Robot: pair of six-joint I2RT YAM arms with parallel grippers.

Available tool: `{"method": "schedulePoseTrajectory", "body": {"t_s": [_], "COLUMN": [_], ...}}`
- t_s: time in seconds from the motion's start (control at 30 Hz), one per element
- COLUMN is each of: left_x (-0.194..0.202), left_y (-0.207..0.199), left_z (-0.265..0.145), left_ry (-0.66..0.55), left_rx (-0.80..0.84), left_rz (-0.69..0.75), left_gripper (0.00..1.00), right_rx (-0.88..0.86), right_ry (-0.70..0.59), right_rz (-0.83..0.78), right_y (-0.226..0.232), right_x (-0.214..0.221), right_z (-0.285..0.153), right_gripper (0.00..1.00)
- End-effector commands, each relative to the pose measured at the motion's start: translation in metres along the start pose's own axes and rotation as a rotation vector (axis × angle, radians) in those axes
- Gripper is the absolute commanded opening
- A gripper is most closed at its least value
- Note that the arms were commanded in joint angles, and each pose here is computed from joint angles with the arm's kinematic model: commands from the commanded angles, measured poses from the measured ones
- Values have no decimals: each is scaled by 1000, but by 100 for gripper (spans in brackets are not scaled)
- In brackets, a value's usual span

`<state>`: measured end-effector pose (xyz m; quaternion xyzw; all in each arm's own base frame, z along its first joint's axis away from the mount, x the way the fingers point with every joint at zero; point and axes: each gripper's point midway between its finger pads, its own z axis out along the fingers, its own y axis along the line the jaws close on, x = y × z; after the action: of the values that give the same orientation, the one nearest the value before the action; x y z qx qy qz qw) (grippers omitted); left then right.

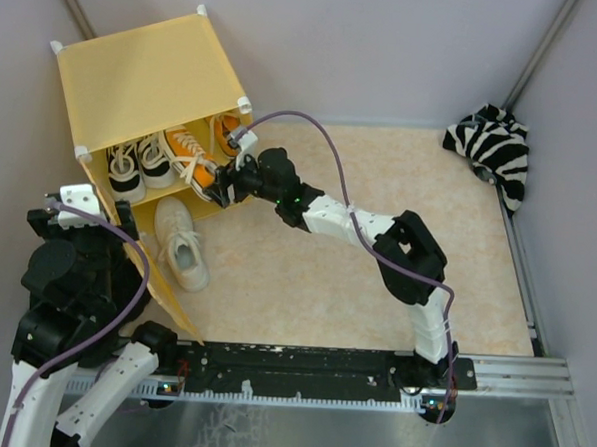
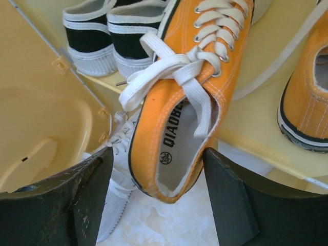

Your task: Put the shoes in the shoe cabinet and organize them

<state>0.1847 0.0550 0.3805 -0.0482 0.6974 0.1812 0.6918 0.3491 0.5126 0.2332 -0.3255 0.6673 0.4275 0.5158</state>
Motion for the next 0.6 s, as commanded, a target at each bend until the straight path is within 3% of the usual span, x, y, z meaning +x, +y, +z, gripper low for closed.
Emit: {"method": "schedulePoseTrajectory", "body": {"t_s": [0.0, 0.2, 0.4, 0.5, 0.57], "left_x": [6, 6, 6, 5, 4], "left_y": [2, 0, 0, 0, 0], "left_z": [-2, -1, -1, -1, -1], "left_ry": [6, 8, 5, 2, 1], "left_rx": [-2, 3, 6, 4, 3], "left_rz": [29, 32, 25, 23, 22], "left_gripper": [99, 99, 99, 99, 99], "right_rx": [3, 42, 57, 88, 126], "right_ry": [-25, 22, 17, 7, -6], "right_rz": [15, -65, -82, -93, -96], "right_y": [-1, 2, 3, -1, -4], "right_x": [-11, 0, -1, -8, -15], "right_z": [8, 10, 13, 14, 14], "right_gripper": [66, 54, 14, 0, 0]}}
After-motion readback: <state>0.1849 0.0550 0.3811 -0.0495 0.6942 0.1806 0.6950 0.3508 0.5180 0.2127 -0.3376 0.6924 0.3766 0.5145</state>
